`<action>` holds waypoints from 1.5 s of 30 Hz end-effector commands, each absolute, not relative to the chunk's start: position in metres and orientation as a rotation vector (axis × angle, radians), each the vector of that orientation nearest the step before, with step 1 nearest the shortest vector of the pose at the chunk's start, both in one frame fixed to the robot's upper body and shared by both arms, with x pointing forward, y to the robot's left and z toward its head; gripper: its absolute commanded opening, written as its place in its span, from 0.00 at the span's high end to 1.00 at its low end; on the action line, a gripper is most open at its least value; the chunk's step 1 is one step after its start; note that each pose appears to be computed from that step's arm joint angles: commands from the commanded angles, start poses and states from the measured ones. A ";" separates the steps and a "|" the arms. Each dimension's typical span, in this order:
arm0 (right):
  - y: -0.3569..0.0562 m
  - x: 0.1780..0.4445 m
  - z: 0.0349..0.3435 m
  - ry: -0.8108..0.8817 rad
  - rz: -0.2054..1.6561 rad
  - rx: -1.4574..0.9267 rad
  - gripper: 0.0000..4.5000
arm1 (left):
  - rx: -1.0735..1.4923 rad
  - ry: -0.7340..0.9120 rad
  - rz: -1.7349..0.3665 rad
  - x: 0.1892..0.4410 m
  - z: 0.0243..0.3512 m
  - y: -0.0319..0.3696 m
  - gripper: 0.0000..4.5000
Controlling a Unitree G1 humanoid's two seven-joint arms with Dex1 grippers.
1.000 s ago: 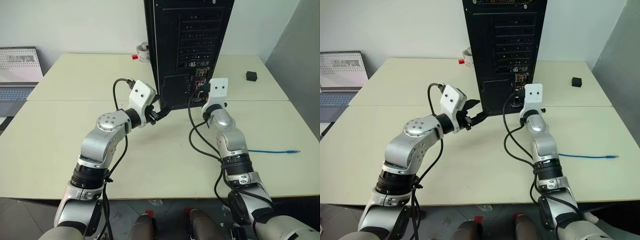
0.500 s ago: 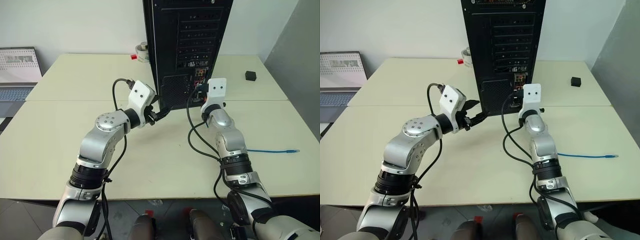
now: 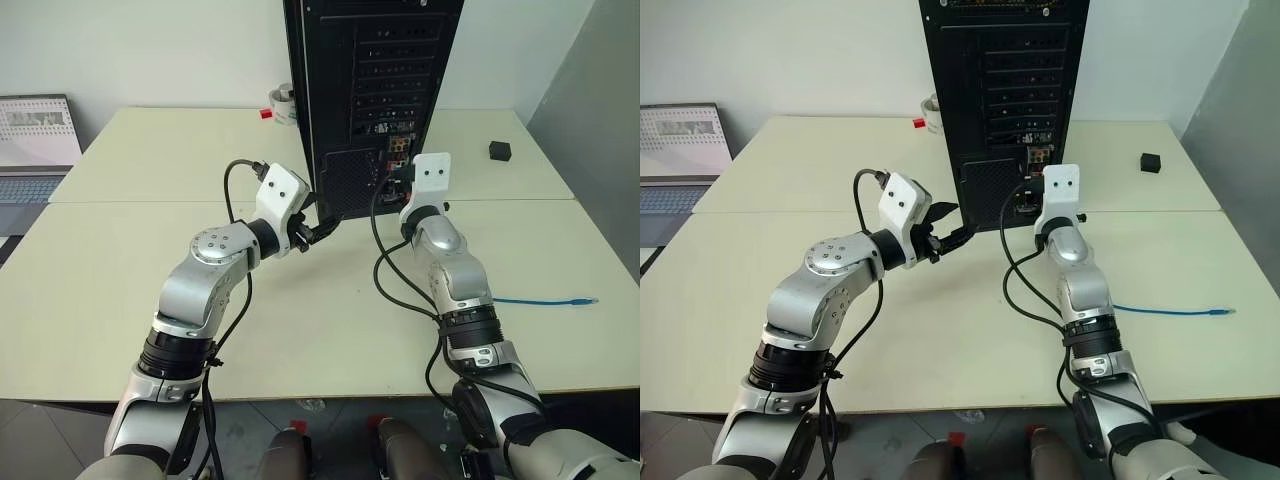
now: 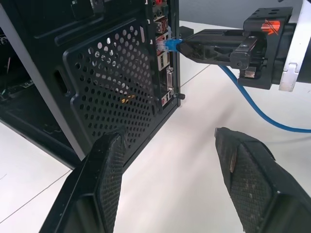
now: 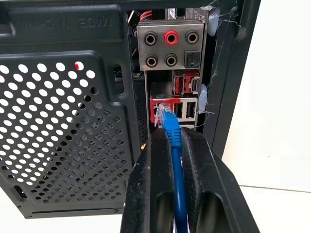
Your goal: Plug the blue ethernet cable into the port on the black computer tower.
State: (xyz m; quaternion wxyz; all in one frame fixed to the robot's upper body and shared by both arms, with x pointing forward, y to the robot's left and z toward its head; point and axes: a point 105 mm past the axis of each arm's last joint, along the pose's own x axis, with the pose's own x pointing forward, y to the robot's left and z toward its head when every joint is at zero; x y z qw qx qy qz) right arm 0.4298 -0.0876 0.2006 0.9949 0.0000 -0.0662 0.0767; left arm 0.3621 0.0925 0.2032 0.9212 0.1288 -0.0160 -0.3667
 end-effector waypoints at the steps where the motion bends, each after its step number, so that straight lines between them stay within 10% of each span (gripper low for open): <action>1: -0.087 0.429 0.233 -0.222 0.157 0.026 1.00 | 0.282 -0.088 -0.750 0.359 0.217 0.094 0.33; 41: -0.045 0.434 0.220 -0.181 0.237 0.045 1.00 | 0.280 -0.071 -0.739 0.360 0.214 0.097 0.33; 45: -0.050 0.432 0.215 -0.170 0.256 0.046 0.73 | 0.281 -0.072 -0.737 0.361 0.214 0.097 0.32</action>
